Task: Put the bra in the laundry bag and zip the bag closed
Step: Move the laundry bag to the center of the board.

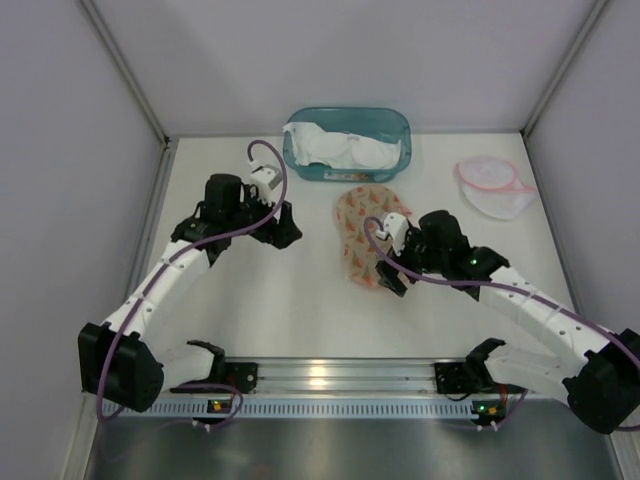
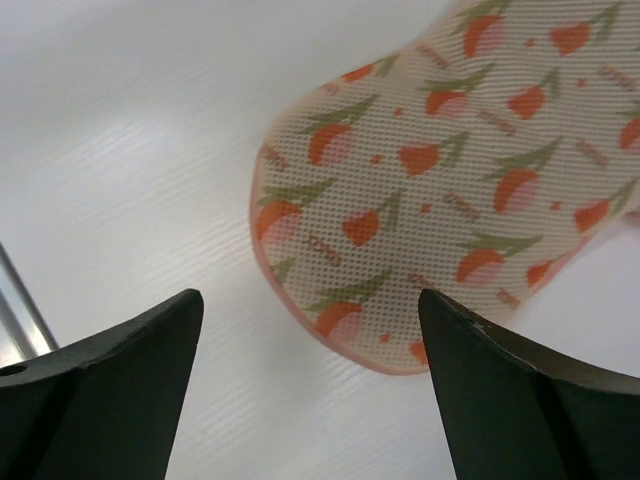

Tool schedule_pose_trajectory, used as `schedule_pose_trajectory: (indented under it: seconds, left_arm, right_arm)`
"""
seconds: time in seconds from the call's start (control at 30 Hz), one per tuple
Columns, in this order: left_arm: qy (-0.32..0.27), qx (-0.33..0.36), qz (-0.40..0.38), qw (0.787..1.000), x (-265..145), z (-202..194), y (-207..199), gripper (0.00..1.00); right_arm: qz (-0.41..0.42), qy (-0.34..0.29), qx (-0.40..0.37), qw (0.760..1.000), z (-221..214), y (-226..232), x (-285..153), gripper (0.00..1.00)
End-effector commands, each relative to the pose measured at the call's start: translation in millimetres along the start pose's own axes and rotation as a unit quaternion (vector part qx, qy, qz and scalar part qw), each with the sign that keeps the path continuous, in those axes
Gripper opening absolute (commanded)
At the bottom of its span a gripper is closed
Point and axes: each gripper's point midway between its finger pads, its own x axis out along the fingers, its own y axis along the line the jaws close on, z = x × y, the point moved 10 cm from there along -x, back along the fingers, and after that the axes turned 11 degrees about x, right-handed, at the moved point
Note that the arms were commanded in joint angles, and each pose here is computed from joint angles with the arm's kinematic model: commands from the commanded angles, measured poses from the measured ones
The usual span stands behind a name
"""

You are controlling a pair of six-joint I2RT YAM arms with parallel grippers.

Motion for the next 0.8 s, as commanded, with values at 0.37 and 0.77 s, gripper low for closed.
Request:
schedule_pose_trajectory:
  seconds: [0.37,0.77]
  left_arm:
    - [-0.021,-0.050,0.041,0.998,-14.1,8.3,5.1,0.97]
    - [-0.001,-0.136,0.027,0.990,1.1,6.2,25.8,0.98]
  right_arm:
    - [-0.032,0.047,0.186,0.981,8.3,-34.5,16.5,0.91]
    - [-0.111,0.026,0.345,0.931,13.9,-134.7,63.1,0.88]
